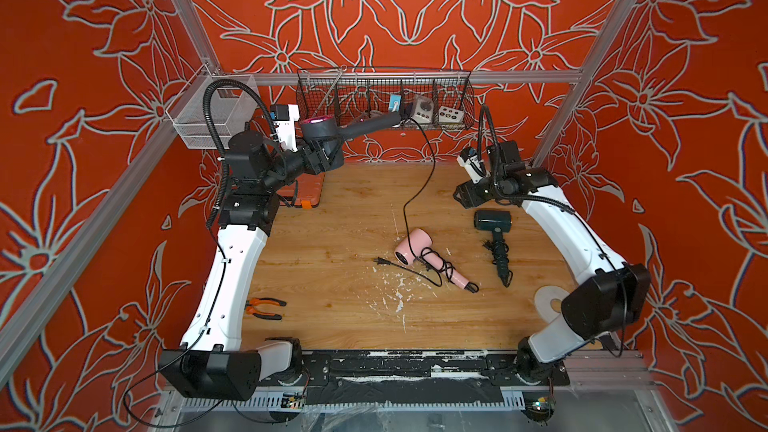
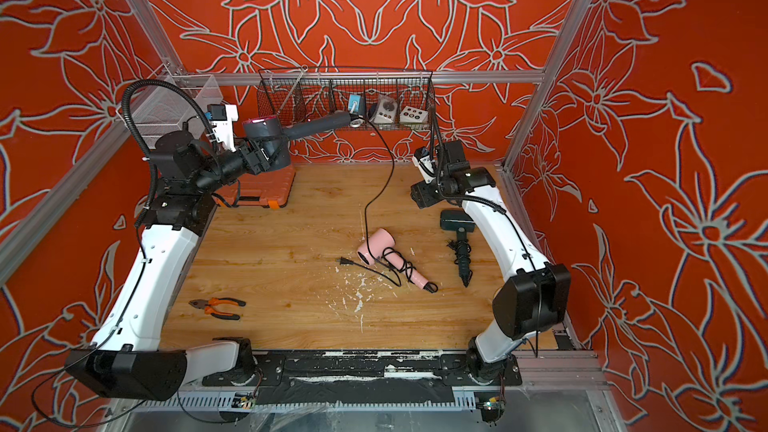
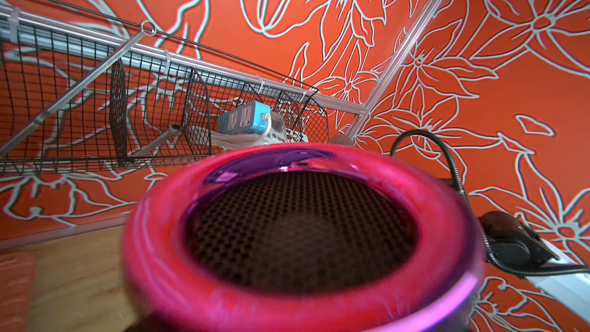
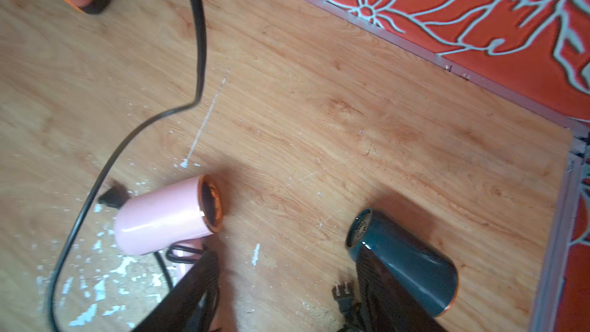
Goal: Wrap the cord around the hair dryer
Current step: Wrap the power cord around the hair dryer.
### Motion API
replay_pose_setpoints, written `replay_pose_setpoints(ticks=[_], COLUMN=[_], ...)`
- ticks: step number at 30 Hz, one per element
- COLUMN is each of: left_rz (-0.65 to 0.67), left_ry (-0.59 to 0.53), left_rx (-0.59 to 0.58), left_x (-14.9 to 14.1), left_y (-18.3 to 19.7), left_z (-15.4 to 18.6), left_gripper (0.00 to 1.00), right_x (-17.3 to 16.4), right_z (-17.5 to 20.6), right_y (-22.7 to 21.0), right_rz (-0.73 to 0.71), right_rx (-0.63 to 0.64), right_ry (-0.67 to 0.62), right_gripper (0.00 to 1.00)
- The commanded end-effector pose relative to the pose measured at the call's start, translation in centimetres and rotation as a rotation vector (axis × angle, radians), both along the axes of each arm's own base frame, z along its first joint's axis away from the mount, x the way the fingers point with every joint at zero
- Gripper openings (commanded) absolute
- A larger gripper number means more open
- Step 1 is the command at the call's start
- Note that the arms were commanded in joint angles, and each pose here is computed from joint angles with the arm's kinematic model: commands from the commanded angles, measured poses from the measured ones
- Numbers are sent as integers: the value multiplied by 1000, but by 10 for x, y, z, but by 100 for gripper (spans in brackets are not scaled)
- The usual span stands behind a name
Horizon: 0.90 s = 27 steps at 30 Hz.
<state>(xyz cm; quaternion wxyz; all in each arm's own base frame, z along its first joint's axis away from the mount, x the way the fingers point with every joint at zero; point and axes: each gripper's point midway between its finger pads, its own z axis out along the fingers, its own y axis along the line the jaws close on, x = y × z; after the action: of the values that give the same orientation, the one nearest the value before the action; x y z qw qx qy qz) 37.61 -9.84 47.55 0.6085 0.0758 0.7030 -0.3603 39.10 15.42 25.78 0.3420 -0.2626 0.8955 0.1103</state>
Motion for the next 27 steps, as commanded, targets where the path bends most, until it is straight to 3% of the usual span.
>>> replay_pose_setpoints(ticks=[1,7,12,18,27], left_rz=[4,-7,-10,-17,-19], left_ry=[-109,-105,-102,-101,-97], left_rx=[12,8,6,0,-8], left_x=[-5,-6,-6,-7,-8], left_y=[1,-1,-1,-2,-2], left_z=[28,26,25,25,24], left_gripper=[0,0,0,0,0], right_x=[-44,-115,-162,-171,-197], right_z=[8,-10,-43,-97,-139], right_y=[18,52,88,106,134], right_rz=[86,279,453,478,597], right_rx=[144,272,180,105,30], right_ry=[68,101,95,194,289], right_gripper=[74,77,80,81,78])
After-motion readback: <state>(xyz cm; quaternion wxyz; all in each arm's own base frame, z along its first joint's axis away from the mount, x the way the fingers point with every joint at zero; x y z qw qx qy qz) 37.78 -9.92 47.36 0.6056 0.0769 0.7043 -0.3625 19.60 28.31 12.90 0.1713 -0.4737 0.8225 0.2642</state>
